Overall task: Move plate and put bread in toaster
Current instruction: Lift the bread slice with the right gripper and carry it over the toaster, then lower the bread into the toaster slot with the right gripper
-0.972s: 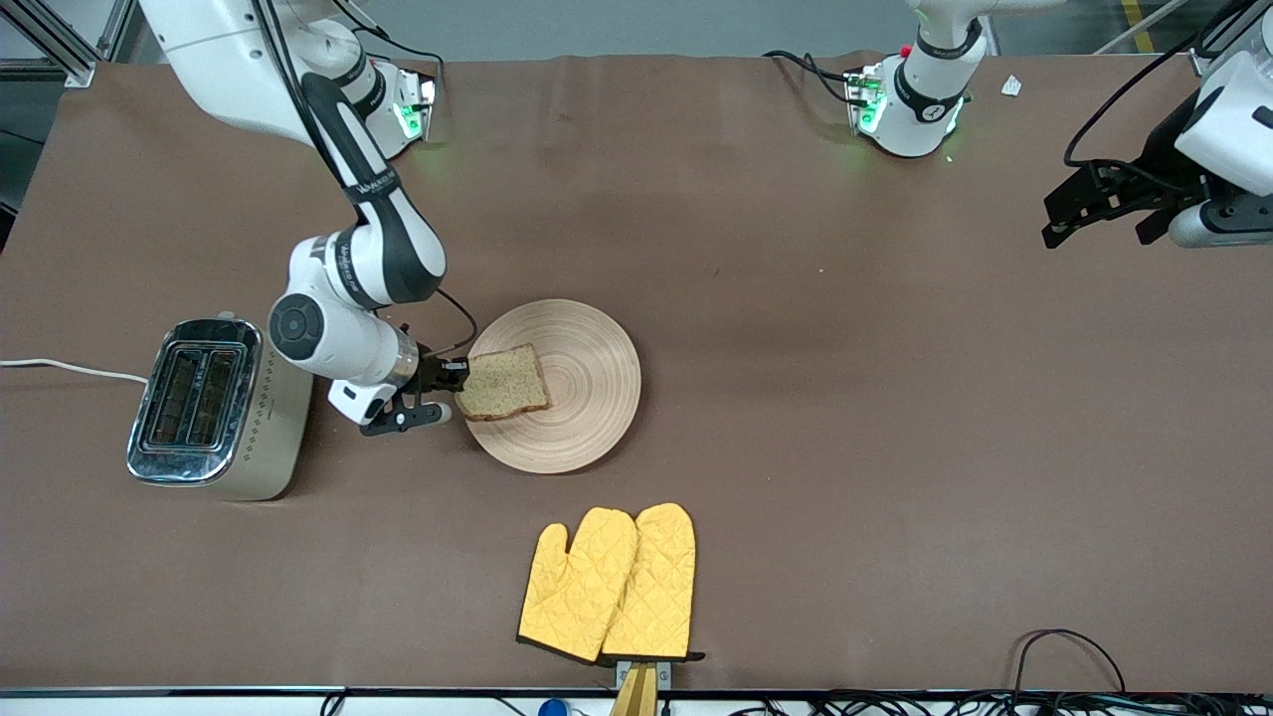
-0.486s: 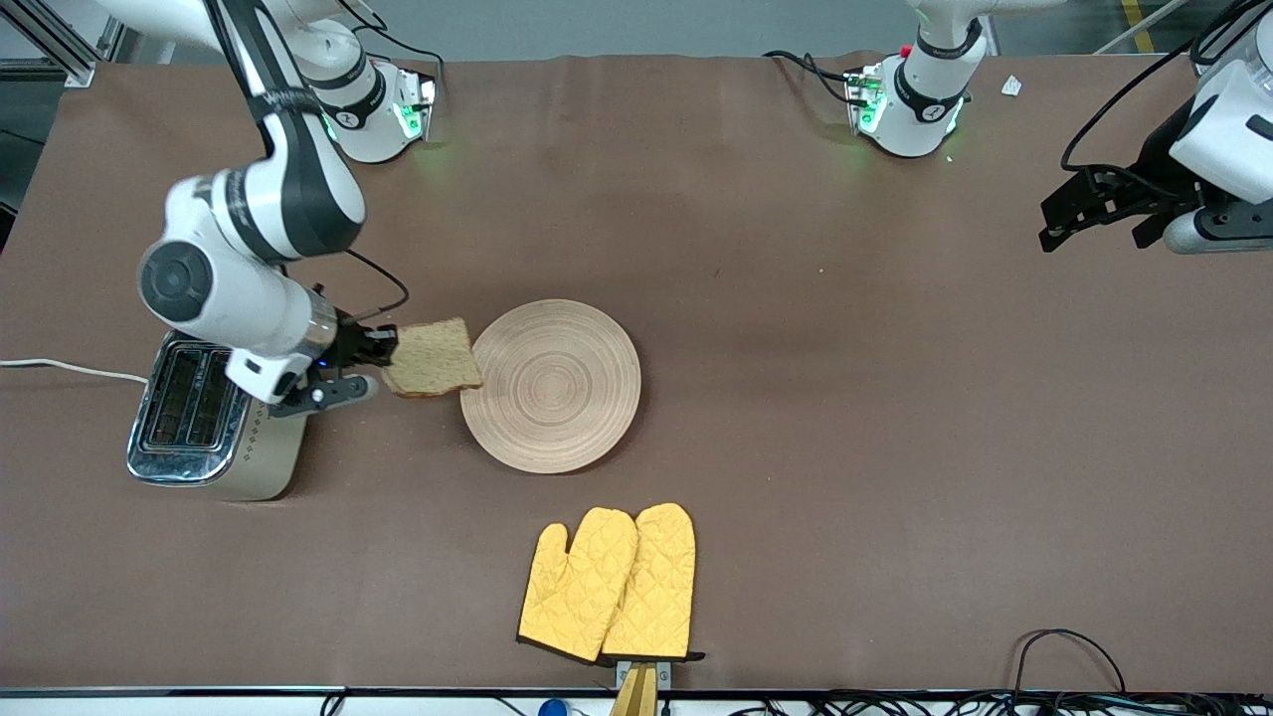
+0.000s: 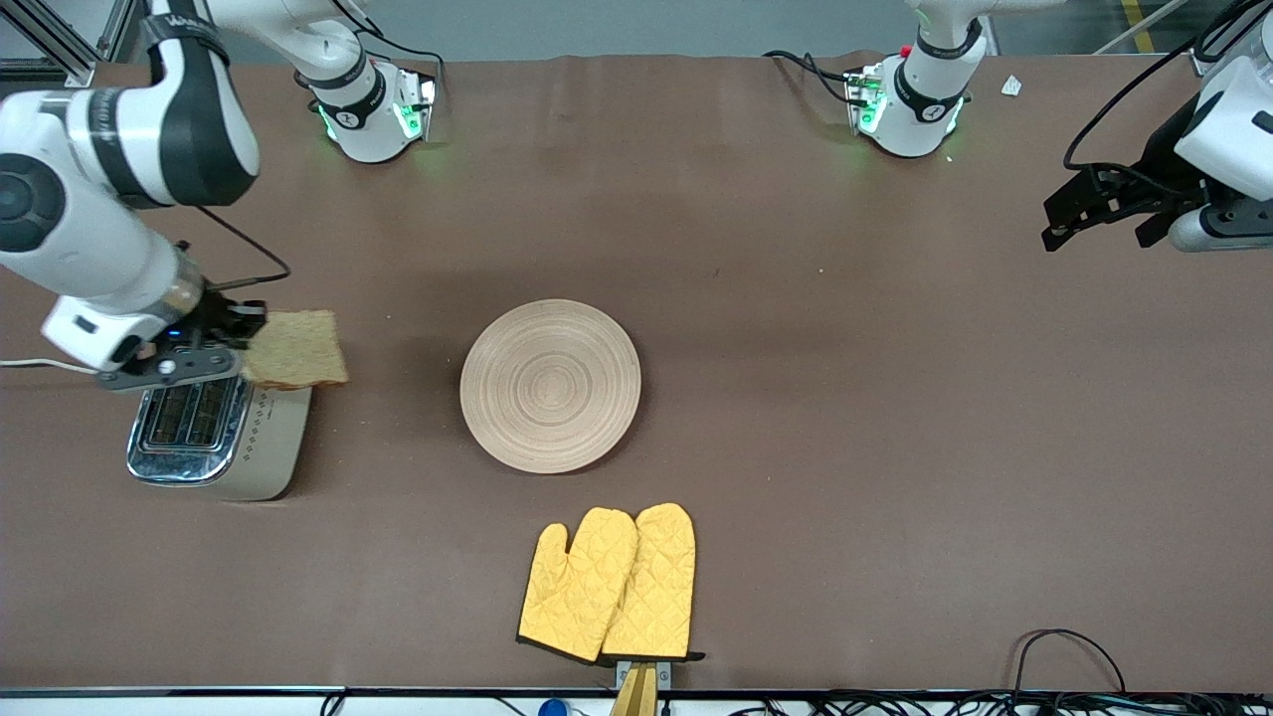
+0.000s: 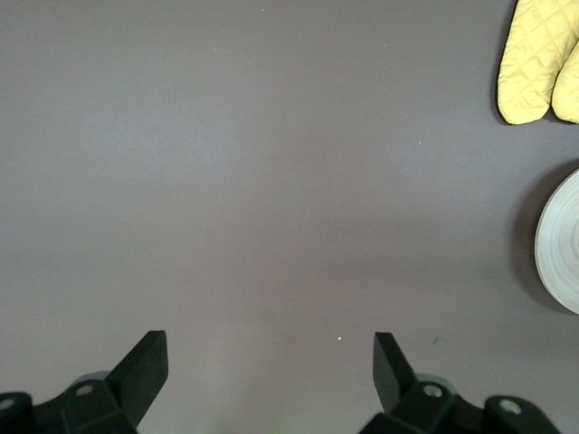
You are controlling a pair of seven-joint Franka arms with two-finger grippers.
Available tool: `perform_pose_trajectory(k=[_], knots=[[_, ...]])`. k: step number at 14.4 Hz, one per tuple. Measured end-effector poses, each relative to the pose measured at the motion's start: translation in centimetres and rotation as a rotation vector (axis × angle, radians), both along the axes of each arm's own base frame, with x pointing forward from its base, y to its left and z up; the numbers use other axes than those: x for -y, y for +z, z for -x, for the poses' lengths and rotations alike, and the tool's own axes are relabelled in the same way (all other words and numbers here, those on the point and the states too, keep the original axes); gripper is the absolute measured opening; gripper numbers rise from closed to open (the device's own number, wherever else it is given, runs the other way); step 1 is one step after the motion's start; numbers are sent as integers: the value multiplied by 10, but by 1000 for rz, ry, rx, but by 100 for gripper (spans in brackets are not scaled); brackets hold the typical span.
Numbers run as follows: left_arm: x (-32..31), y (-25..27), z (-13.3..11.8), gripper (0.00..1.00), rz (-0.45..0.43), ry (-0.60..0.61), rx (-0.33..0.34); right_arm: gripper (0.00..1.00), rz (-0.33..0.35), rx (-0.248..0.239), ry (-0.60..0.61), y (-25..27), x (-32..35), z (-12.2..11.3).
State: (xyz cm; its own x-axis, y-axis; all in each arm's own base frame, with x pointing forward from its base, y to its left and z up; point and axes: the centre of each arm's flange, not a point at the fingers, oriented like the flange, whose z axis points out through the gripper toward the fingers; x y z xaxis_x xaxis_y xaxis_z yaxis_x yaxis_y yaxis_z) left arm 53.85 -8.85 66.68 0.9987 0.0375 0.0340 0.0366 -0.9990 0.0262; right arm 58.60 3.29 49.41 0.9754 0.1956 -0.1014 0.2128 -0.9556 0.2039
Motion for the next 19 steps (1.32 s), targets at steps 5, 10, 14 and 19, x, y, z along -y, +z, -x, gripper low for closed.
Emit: perform_pose_trajectory(k=[5,10,14,19], knots=[[0,-1,-1,100,0,0,-2,4,146,102,-31,29,63,-14],[1,-2,-1,100,0,-1,-4,4,212,198,-157,34,110,-20],[10,-3,2,100,-12,-21,-15,4,243,234,-314,19,92,-20],[30,-9,6,100,-65,-64,-21,4,294,229,-366,-9,65,-21]])
